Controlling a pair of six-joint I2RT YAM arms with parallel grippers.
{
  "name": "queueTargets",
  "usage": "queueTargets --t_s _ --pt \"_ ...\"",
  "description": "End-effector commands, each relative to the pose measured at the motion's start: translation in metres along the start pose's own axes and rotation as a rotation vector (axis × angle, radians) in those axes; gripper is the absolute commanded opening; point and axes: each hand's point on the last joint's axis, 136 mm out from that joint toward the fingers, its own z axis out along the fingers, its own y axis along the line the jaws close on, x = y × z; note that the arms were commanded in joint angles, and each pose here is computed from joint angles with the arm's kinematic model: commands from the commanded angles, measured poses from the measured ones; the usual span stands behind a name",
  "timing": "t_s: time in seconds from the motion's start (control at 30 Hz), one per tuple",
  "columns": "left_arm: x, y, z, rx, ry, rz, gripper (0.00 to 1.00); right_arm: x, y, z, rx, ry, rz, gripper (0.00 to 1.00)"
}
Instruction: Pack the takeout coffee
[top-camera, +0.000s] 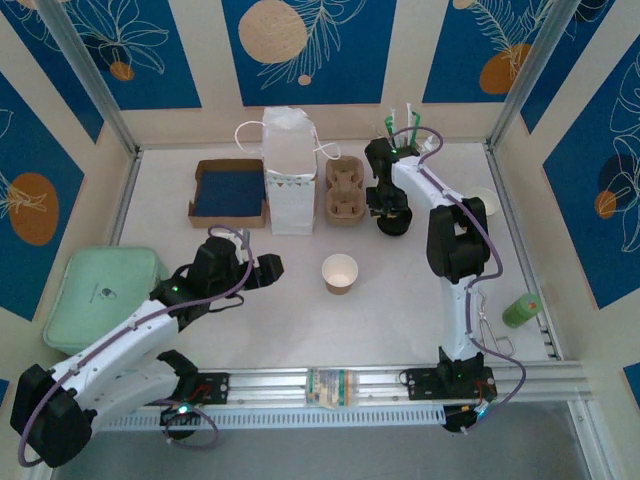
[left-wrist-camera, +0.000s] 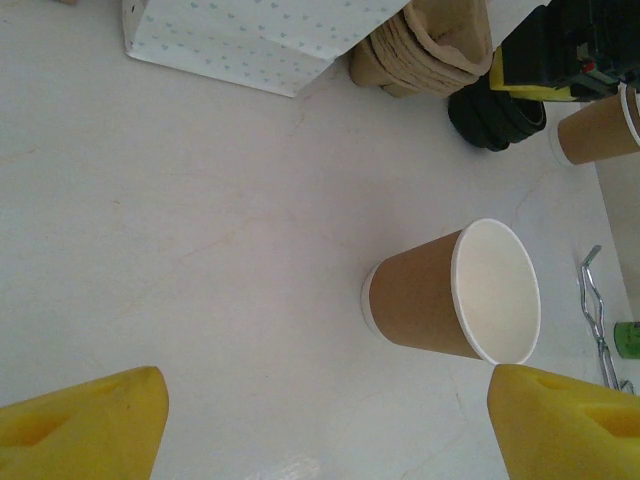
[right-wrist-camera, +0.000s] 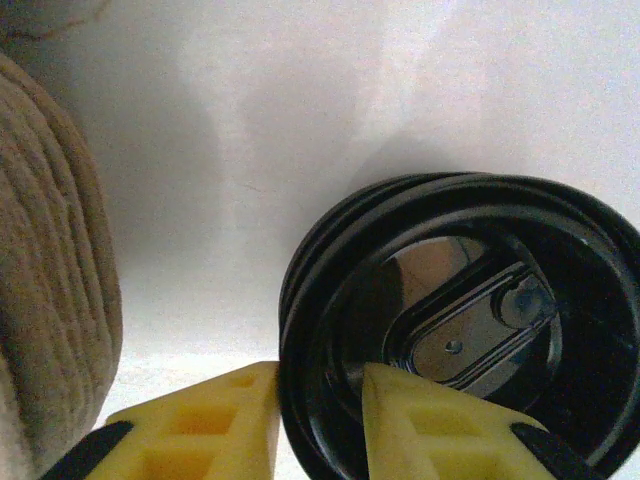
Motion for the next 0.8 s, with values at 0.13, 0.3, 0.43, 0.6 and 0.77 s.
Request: queueTargets --t_s 0.13,0.3,0.43,0.6,0.77 --pt "-0.001 0.002 0.002 -0.005 -0.004 0.016 0.83 -0.002 0.001 -0.001 0.022 0.001 -0.017 0.21" --pt "-0.002 0.002 0.001 -0.003 -0.004 0.015 0.84 -0.003 0.000 -0.006 0.030 -0.007 -0.019 0.18" --pt "-0.002 0.001 0.001 -0.003 -0.006 0.016 0.84 -0.004 0.000 -0.013 0.033 -0.022 -0.020 0.17" --pt "-0.002 0.002 0.000 -0.004 -0.009 0.019 0.84 -0.006 -0.001 -0.020 0.036 -0.039 -0.020 0.16" --pt "-0.001 0.003 -0.001 -0.006 -0.009 0.018 0.83 -0.005 -0.004 -0.019 0.053 -0.035 -0.024 0.22"
